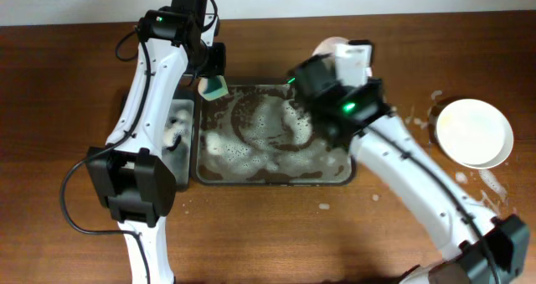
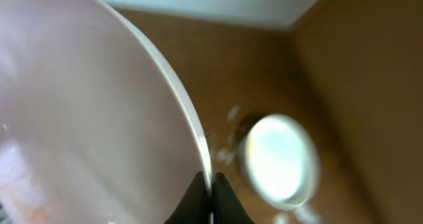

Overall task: Clean dirty plates on tray and stack at the side
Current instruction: 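Lift left gripper away and raise the pink plate with right gripper, then carry the pink plate right toward the plate stack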

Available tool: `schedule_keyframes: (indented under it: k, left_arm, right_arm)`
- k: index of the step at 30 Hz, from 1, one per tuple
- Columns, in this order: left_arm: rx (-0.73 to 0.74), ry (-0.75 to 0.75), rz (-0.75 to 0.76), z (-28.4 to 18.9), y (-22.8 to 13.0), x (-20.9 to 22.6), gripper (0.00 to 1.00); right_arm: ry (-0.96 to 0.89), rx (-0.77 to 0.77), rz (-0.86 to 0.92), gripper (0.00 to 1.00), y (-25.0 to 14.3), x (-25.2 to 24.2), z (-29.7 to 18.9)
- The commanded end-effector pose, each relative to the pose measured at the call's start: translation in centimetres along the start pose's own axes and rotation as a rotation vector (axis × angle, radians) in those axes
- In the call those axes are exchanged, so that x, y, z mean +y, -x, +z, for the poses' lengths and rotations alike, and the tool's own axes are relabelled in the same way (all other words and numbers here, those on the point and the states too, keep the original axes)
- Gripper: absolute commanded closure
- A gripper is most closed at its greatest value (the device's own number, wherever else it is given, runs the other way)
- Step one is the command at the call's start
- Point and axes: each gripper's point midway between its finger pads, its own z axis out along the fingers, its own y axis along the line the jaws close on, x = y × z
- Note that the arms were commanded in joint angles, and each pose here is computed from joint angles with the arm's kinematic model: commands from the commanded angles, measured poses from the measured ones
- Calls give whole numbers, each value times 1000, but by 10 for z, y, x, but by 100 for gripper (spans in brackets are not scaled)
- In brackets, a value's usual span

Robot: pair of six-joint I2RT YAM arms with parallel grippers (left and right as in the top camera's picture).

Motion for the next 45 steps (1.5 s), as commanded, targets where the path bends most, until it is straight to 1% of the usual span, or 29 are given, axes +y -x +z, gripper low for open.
schedule_keyframes:
  k: [1, 3, 8, 19, 21, 23, 24, 25, 26, 27, 28, 29, 30, 31, 32, 33, 34, 36, 37, 38, 39, 40, 41, 42, 43, 45]
  left_arm:
    - [37, 15, -20, 17, -5, 8, 100]
    - [52, 15, -21, 24, -7, 8, 99]
    - [127, -6, -28, 48, -20, 6, 99]
    - [131, -7, -25, 48, -22, 5, 100]
    - [131, -9, -18, 49, -22, 1, 99]
    - [132, -11, -8, 49, -23, -4, 100]
    - [131, -13, -3, 49, -23, -7, 100]
    - [126, -14, 0, 49, -22, -8, 100]
    - [123, -14, 0, 49, -21, -8, 100]
    - [123, -14, 0, 49, -21, -8, 99]
    - [120, -14, 0, 50, -20, -8, 100]
    - [118, -14, 1, 50, -19, -8, 99]
    - [118, -12, 0, 50, -20, -8, 99]
    - [117, -12, 0, 50, -19, -8, 100]
    - [111, -12, 1, 50, -18, -8, 100]
    - [112, -12, 1, 50, -18, -8, 99]
    - [113, -12, 1, 50, -18, -8, 100]
    - [112, -13, 1, 50, -18, -8, 100]
    - [112, -13, 2, 50, -18, -8, 99]
    - [108, -14, 2, 50, -17, -8, 99]
    - [108, -13, 2, 50, -17, -8, 99]
    - [108, -14, 2, 50, -17, -8, 100]
    - [103, -14, 2, 50, -16, -8, 100]
    - [107, -13, 2, 50, -17, -8, 100]
    - [111, -13, 2, 50, -18, -8, 99]
    - [108, -13, 2, 50, -17, -8, 100]
  right_arm:
    - [-306, -283, -32, 96, 37, -33, -54]
    - [-325, -345, -39, 96, 41, -29, -73]
    - [-317, -350, -42, 96, 41, -27, -76]
    - [-299, -340, -43, 96, 40, -24, -74]
    - [-238, -303, -64, 96, 34, -14, -69]
    - [-260, -288, -66, 96, 33, -20, -62]
    - [-220, -253, -51, 96, 30, -16, -53]
    - [-63, -171, -121, 96, 15, 11, -48]
    - [-73, -155, -147, 96, 11, 9, -47]
    - [-99, -167, -93, 96, 13, 3, -46]
    - [-28, -143, -83, 96, 8, 16, -48]
    - [-34, -141, -99, 96, 6, 15, -48]
    - [-83, -159, -100, 96, 9, 6, -48]
    - [-32, -141, -65, 96, 8, 14, -46]
    - [-20, -132, -84, 96, 4, 17, -48]
    - [-48, -135, -75, 96, 7, 10, -44]
    - [-38, -127, -82, 96, 5, 12, -44]
    - [-170, -147, -104, 96, 10, -16, -36]
    - [-99, -105, -83, 96, 5, -5, -31]
    - [-55, -76, -108, 96, -1, 2, -30]
    - [-116, -93, -105, 96, 1, -10, -30]
    - [-61, -72, -52, 96, -2, 0, -28]
    - [-44, -66, -73, 96, -5, 4, -32]
    - [-103, -90, -73, 96, -1, -7, -31]
    - [-68, -82, -50, 96, -1, -1, -31]
    - [-57, -61, -75, 96, -6, 0, -30]
